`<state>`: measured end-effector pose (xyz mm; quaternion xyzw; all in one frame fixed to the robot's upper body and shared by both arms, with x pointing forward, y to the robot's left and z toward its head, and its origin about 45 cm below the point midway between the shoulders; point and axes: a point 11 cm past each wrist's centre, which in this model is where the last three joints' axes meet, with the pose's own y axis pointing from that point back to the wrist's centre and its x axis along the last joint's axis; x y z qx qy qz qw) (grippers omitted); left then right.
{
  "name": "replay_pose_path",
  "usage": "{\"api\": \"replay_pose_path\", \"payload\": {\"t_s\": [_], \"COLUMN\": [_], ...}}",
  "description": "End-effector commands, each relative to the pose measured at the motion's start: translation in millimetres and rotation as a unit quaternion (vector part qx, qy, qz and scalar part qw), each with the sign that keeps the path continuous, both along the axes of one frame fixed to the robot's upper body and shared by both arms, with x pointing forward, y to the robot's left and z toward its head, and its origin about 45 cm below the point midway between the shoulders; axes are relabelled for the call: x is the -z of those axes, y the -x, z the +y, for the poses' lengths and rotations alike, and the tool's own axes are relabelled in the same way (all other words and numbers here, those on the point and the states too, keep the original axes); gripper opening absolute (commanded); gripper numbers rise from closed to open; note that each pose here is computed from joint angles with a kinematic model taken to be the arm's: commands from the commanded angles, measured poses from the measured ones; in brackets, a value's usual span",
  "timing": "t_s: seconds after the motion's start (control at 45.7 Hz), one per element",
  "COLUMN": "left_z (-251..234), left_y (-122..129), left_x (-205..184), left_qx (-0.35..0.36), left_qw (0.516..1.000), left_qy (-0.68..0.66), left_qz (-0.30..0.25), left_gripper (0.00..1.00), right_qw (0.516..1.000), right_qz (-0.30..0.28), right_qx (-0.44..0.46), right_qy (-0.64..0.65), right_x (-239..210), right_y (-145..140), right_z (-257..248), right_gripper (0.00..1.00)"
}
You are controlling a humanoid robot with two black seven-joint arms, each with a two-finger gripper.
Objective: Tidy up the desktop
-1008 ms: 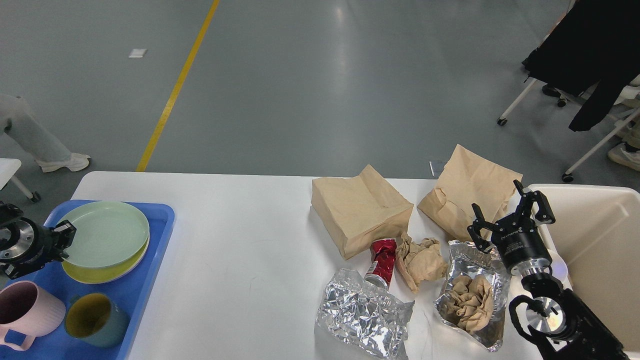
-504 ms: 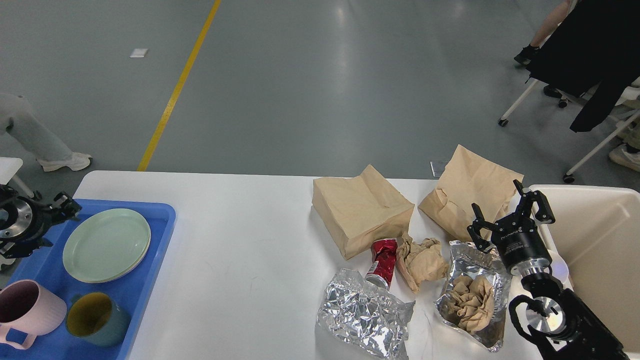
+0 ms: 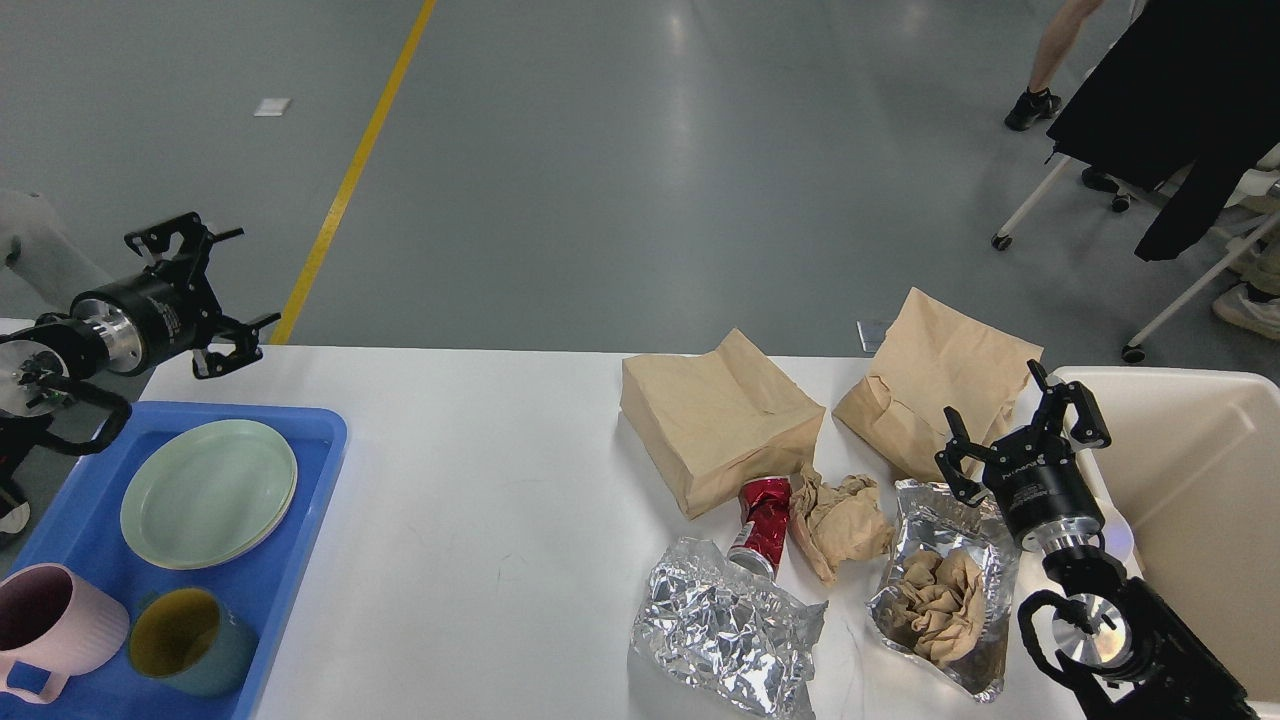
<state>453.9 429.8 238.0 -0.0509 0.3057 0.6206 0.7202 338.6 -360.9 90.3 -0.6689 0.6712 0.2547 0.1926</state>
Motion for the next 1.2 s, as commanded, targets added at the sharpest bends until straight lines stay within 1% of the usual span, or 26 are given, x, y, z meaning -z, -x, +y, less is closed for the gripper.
{"api": "replay_pose_path", "payload": {"t_s": [0.0,0.044,0.131,0.219,0.35,0.416,0.482,0.613,0.789,0.832,0.942,1.008,1.095,1.183], "left_z": [-11,-18,-45,-54,-75,-80,-84,-85,-85,-88,-110,-107,-102,-101], "left_y": [-5,-4,3,21,51,67,77,80,84,84,90,96,98,104], "left_x": [-8,1,22,36,45,57,69,77,81,82,95,102,102,109], "left_qx": [-0.057,-0.071,-0.067,-0.077,-0.066,-0.073,-0.082,-0.102,-0.102,-0.105,-0.101,-0.112,-0.122,-0.126], "left_qw": [0.979,0.971,0.963,0.954,0.948,0.947,0.948,0.945,0.944,0.939,0.933,0.931,0.929,0.930], "left_qy": [0.171,0.205,0.241,0.266,0.281,0.280,0.276,0.282,0.286,0.299,0.322,0.325,0.328,0.327], "left_qz": [-0.092,-0.101,-0.102,-0.116,-0.137,-0.137,-0.133,-0.129,-0.131,-0.137,-0.124,-0.120,-0.123,-0.115], "left_gripper": [0.96,0.96,0.96,0.96,0.96,0.96,0.96,0.96,0.96,0.96,0.96,0.96,0.96,0.96], "right_qw": [1.000,1.000,1.000,1.000,1.000,1.000,1.000,1.000,1.000,1.000,1.000,1.000,1.000,1.000], "right_qz": [0.000,0.000,0.000,0.000,0.000,-0.001,0.000,0.000,0.000,0.000,0.000,0.000,0.000,0.000], "right_qx": [0.000,0.000,0.000,0.000,0.000,0.000,0.000,0.000,0.000,0.000,0.000,0.000,0.000,0.000], "right_qy": [0.000,0.000,0.000,0.000,0.000,0.000,0.000,0.000,0.000,0.000,0.000,0.000,0.000,0.000], "right_x": [0,0,0,0,0,0,0,0,0,0,0,0,0,0], "right_y": [0,0,0,0,0,0,0,0,0,0,0,0,0,0], "right_z": [0,0,0,0,0,0,0,0,0,0,0,0,0,0], "right_gripper": [1.00,1.00,1.00,1.00,1.00,1.00,1.00,1.00,1.00,1.00,1.00,1.00,1.00,1.00]}}
